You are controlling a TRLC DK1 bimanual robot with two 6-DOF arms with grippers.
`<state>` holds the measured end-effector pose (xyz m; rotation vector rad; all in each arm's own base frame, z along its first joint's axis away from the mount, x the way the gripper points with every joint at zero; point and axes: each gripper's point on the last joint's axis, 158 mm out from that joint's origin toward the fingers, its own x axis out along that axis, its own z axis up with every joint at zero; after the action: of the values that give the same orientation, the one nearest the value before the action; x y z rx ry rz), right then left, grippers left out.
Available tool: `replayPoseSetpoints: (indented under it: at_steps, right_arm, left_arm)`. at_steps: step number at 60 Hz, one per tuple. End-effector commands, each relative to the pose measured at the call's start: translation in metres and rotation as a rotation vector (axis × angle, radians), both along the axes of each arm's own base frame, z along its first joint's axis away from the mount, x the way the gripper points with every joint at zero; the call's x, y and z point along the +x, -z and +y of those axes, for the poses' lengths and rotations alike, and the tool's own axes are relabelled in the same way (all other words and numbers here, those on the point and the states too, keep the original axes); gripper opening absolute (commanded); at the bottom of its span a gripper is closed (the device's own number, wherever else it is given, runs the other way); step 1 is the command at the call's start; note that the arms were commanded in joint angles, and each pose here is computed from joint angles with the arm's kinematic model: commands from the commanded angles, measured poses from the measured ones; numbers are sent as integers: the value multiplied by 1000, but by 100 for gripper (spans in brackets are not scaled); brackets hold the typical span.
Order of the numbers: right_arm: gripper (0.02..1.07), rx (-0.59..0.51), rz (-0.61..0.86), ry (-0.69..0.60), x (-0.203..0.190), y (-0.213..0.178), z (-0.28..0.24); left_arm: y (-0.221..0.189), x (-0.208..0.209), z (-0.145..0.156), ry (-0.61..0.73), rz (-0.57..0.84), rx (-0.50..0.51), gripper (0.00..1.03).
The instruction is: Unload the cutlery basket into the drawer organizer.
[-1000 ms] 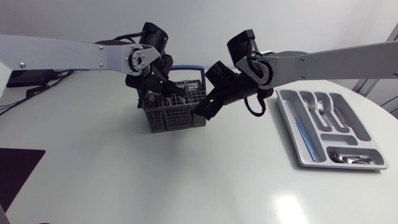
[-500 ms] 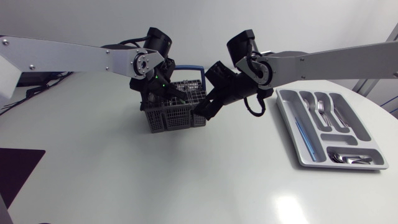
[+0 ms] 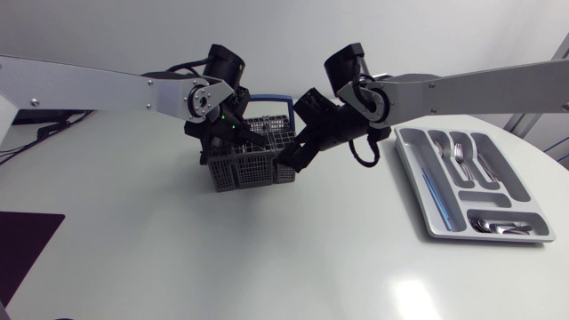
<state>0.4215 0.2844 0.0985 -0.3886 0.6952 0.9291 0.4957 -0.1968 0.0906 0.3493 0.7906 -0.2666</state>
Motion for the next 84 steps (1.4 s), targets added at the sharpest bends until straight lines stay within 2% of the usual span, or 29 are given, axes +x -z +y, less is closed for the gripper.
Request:
replayPoseSetpoints:
  at_steps: [1, 32, 70, 84]
  right_arm:
    - [100, 3, 27, 16, -6, 5, -5]
    - [100, 6, 25, 9, -10, 3, -4]
    - [100, 5, 23, 4, -12, 5, -2]
    - [100, 10, 20, 4, -13, 3, -1]
  left_arm:
    - [-7, -11, -1, 18, -20, 14, 4]
    - [-36, -11, 1, -6, -202, 37, 4]
    - [-82, -18, 9, -22, -276, -1, 4]
    - [-84, -25, 11, -31, -274, -13, 4]
